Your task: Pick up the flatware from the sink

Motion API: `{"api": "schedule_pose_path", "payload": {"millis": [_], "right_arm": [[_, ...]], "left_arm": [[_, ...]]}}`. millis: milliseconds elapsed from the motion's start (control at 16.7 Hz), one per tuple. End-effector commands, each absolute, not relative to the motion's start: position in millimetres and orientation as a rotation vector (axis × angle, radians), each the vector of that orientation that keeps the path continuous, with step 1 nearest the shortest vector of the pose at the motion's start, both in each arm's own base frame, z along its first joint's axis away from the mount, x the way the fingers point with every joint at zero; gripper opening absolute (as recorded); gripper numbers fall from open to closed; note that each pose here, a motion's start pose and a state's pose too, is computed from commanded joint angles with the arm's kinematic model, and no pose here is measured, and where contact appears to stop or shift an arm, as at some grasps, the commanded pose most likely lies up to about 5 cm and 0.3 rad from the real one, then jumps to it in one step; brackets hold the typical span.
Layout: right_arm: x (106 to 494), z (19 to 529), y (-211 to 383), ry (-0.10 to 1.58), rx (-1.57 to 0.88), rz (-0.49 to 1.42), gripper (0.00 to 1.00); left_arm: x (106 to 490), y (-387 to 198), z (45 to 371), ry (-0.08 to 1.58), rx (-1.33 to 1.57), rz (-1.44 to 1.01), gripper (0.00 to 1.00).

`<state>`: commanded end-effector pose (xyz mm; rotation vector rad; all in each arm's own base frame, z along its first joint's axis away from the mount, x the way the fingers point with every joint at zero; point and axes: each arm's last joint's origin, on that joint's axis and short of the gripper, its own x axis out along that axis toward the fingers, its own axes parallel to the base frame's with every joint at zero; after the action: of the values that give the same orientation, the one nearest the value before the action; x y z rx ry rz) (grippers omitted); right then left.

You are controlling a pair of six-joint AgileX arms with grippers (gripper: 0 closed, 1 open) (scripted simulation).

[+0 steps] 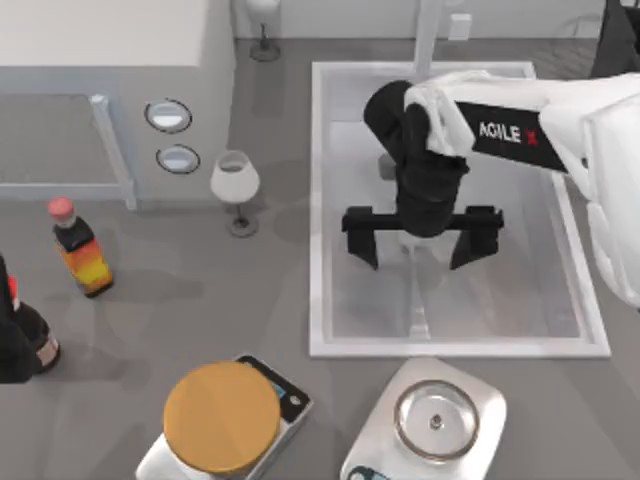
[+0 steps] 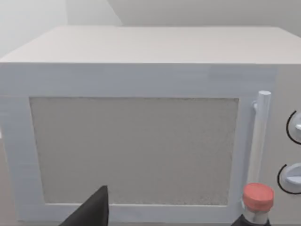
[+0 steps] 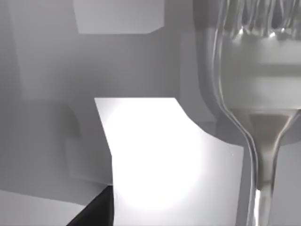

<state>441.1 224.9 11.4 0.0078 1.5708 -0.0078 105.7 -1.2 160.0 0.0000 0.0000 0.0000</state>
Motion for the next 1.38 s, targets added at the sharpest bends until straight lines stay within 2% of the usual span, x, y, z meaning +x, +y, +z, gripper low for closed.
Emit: {"api": "schedule_pose_path", "payload": {"millis": [600,1080,1140,1380], "right_arm": [[441.1,11.4,224.9,1.571,0.008,-0.008,0.02],[441.1,11.4,224.9,1.571,0.008,-0.008,0.0],[445.3,34.6,224.2,1.529,0.001,-0.001,0.0],[450.0,55.5,227.2,1.524,0.003,0.001,0.0]], "left_arm": [[105.7,-1.2,160.0,0.0,0.0,0.0,1.0],[105.7,-1.2,160.0,0.0,0.0,0.0,1.0],[105.7,-1.2,160.0,0.0,0.0,0.0,1.0],[105.7,-1.2,160.0,0.0,0.0,0.0,1.0]]}}
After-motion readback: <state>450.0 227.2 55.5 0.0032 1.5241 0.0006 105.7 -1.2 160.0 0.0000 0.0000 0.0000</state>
